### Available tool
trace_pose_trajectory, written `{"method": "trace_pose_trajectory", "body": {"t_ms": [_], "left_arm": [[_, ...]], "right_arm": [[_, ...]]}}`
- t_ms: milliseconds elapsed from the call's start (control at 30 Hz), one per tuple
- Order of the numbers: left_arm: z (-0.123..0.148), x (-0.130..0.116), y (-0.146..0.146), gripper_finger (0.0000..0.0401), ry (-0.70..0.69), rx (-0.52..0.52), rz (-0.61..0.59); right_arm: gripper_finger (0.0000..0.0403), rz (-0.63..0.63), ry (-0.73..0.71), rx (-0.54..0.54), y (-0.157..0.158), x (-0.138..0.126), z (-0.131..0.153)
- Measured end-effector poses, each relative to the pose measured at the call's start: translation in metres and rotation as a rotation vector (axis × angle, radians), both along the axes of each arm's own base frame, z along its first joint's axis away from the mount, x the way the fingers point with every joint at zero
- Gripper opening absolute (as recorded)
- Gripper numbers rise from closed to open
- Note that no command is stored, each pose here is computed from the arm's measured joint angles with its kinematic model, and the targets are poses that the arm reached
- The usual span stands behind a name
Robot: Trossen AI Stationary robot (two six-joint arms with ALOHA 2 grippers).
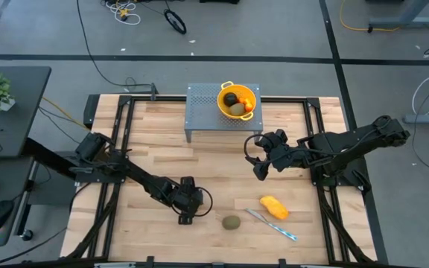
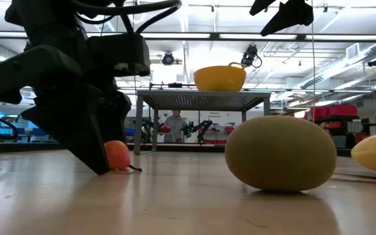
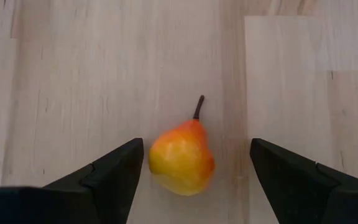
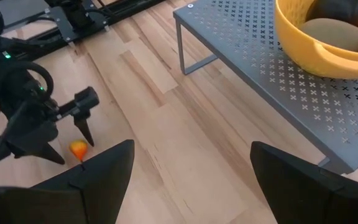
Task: Pick & Place Fruit
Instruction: Put the peach into the yellow strainer bowl on the shelf
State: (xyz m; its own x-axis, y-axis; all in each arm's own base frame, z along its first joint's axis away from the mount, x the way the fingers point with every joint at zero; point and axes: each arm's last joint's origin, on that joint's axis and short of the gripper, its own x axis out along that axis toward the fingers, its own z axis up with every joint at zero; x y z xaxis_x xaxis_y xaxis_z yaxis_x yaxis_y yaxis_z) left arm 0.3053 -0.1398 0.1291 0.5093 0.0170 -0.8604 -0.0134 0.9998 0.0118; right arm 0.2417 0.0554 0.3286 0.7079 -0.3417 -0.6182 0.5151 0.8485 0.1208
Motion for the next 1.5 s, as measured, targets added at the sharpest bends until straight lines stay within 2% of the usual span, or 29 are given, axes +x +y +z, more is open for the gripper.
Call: {"method": "trace_pose_trajectory", "body": {"t_ms": [200, 633, 800, 1233, 1500], "left_arm": [[0.000, 0.000, 0.000, 0.0298, -0.001, 0.000, 0.007], [0.001, 0.002, -0.002, 0.0178, 0.004, -0.019, -0.008], [0.001, 0.002, -0.002, 0.0150, 0.006, -0.026, -0.011], [0.002, 0.002, -0.002, 0.0147, 0.013, -0.038, -0.011], [0.026, 0.009, -0.005, 0.0148, 0.037, 0.009, -0.052]], "right_arm": [[0.0332, 0.005, 0.001, 0.005, 0.000, 0.000, 0.000], [0.0332, 0.005, 0.002, 0.005, 0.000, 0.000, 0.000], [0.0332, 0.005, 0.002, 0.006, 0.000, 0.000, 0.000], [0.0332, 0.005, 0.002, 0.006, 0.000, 0.000, 0.000], [0.0332, 0.006, 0.001, 0.006, 0.000, 0.000, 0.000]]}}
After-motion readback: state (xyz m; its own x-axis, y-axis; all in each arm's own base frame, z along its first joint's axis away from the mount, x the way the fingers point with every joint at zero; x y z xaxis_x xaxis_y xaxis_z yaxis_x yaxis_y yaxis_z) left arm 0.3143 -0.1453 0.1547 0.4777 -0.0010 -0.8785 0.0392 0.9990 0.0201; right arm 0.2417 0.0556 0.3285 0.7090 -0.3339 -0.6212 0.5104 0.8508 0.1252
